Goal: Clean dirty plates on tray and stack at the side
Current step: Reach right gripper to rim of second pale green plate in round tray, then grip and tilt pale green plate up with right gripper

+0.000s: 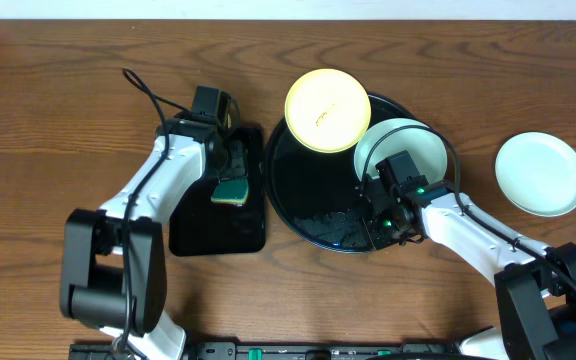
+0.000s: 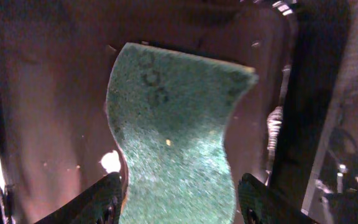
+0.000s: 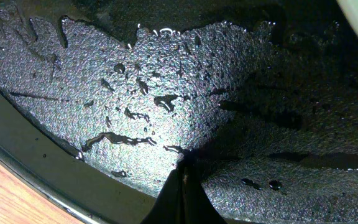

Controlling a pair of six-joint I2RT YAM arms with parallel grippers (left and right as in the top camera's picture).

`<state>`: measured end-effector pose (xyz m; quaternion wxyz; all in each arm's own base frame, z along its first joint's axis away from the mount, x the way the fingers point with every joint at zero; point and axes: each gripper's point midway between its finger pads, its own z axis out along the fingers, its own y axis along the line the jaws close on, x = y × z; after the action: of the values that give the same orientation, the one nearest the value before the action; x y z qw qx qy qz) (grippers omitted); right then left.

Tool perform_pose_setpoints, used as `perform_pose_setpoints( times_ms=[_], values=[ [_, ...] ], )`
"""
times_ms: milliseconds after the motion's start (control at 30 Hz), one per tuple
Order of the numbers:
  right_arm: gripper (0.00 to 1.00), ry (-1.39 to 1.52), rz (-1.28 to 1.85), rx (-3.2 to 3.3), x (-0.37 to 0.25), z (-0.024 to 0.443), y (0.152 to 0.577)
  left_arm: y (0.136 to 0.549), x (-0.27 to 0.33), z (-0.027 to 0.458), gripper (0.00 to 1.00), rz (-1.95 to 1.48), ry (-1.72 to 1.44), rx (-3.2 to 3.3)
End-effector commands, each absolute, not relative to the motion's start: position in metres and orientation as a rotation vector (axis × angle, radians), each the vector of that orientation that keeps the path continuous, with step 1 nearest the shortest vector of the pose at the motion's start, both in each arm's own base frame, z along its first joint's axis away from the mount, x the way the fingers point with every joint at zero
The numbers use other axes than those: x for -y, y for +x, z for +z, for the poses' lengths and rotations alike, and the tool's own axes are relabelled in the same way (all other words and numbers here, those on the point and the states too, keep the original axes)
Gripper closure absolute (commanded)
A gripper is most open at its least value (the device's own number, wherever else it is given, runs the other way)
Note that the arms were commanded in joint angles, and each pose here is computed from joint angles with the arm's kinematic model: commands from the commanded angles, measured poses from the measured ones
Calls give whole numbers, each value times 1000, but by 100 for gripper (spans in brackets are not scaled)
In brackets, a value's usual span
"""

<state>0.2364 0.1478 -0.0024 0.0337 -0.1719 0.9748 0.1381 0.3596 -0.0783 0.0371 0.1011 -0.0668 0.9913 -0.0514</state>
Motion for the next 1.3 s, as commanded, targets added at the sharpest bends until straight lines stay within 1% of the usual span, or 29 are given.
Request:
perform_pose_setpoints(
  times_ms=[0,100,133,167,200,233,267,467,700,833,933,1000,1033,1067,1100,1167,1200,1267],
  values=[
    [99,-524,332,-3085,-134,-19,218,361,75,19,43,-116,-207,-2969],
    [99,-524,332,-3085,-134,-19,218,357,77,5,56,-126,-209,-3011],
    [99,-524,332,-3085,-134,-19,218,355,77,1,58,-122,-211,-3024],
    [99,-524,332,-3085,-134,-19,218,354,76,-4,62,-116,-217,-3037],
    [99,-524,332,-3085,-134,-19,218,352,76,-9,71,-111,-218,-3051],
    [99,-524,332,-3085,-134,-19,218,351,76,-13,85,-107,-219,-3064],
    [99,-524,332,-3085,-134,-19,218,349,76,-15,93,-103,-221,-3074],
    [99,-524,332,-3085,-134,-19,218,352,75,-10,93,-108,-222,-3058],
    [99,-524,336,-3070,-136,-18,222,366,78,42,93,-156,-207,-2922],
    [95,-522,353,-3003,-145,-3,243,371,79,72,93,-183,-199,-2840],
    [91,-511,374,-2908,-155,22,271,370,78,79,93,-187,-197,-2827],
    [87,-487,359,-2845,-156,41,292,367,78,77,93,-183,-199,-2841],
    [82,-473,343,-2819,-155,51,302,365,78,76,93,-181,-199,-2846],
    [81,-457,322,-2791,-153,61,312,364,77,76,93,-179,-200,-2853],
    [77,-440,305,-2768,-150,71,320,363,77,75,93,-178,-201,-2857],
    [68,-406,264,-2729,-143,88,334,362,77,75,93,-176,-201,-2860],
    [62,-386,240,-2711,-138,96,341,362,77,75,93,-176,-201,-2860],
    [54,-329,168,-2679,-122,112,353,362,77,75,93,-176,-201,-2860]
  ],
)
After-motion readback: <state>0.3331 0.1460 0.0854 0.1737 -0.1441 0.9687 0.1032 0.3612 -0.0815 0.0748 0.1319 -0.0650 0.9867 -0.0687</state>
